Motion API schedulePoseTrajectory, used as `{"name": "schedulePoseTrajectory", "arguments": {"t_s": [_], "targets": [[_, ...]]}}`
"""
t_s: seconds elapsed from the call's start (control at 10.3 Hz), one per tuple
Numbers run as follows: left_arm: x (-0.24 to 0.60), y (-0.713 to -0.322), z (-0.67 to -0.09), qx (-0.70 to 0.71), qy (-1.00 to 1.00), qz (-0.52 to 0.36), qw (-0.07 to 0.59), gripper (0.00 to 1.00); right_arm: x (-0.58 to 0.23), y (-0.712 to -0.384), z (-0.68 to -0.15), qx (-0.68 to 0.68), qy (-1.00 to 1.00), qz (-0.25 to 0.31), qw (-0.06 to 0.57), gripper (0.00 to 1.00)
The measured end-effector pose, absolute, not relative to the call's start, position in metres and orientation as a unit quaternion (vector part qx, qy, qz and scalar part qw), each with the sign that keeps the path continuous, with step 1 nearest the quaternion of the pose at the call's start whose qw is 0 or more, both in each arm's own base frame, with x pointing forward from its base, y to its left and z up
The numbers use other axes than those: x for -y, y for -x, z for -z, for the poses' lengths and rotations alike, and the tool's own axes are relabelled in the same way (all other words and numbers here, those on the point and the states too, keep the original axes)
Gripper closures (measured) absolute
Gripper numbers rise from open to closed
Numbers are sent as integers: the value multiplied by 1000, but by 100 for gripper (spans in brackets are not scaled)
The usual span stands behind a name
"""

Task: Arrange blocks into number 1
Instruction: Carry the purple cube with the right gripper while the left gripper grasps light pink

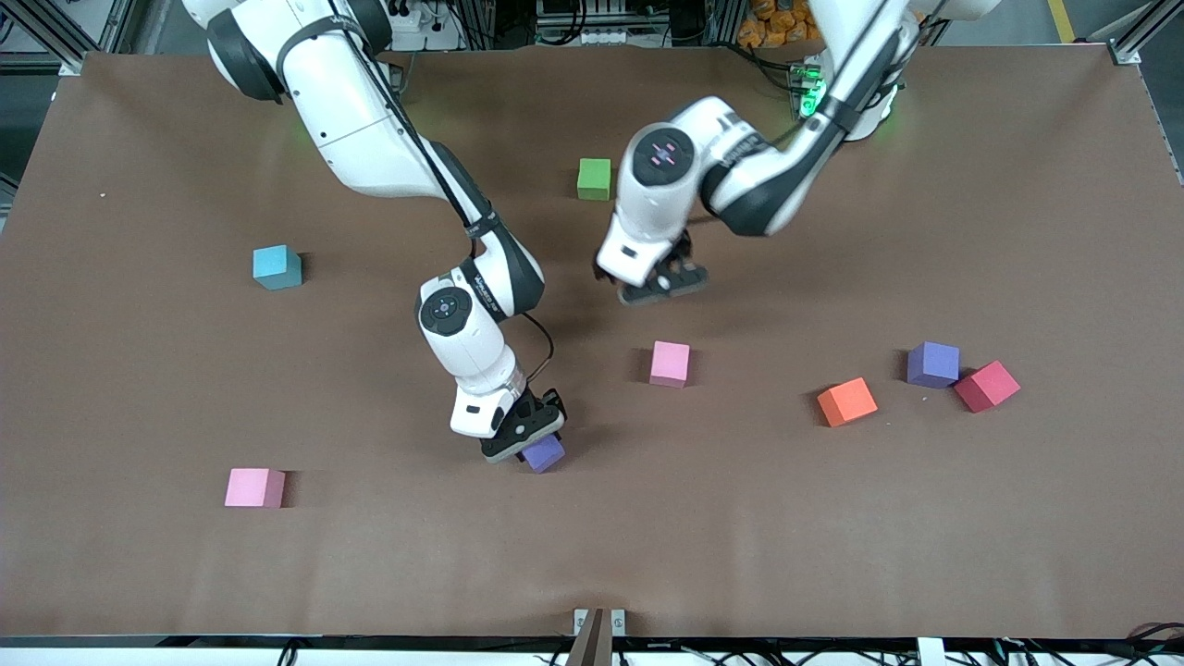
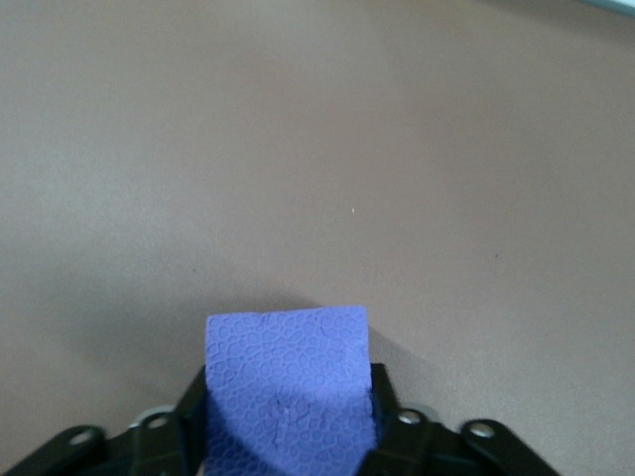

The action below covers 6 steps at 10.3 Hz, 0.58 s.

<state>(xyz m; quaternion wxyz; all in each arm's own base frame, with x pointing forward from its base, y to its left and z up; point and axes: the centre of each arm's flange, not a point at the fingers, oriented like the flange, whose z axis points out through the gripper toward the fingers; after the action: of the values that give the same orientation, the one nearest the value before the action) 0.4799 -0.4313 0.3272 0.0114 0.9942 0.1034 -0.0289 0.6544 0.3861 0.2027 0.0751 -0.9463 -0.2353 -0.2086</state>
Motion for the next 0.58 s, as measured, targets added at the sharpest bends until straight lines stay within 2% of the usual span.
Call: {"name": "schedulePoseTrajectory", "arguments": {"t_s": [0.29,0.58], "targets": [[386,-533,-309,-69,-997,19,2,0,-367,-655,-216,213,952,205,76,48],[373,-571,-271,-69,-998,6,5,0,-331,-627,-238,181,964,178,75,48]]}}
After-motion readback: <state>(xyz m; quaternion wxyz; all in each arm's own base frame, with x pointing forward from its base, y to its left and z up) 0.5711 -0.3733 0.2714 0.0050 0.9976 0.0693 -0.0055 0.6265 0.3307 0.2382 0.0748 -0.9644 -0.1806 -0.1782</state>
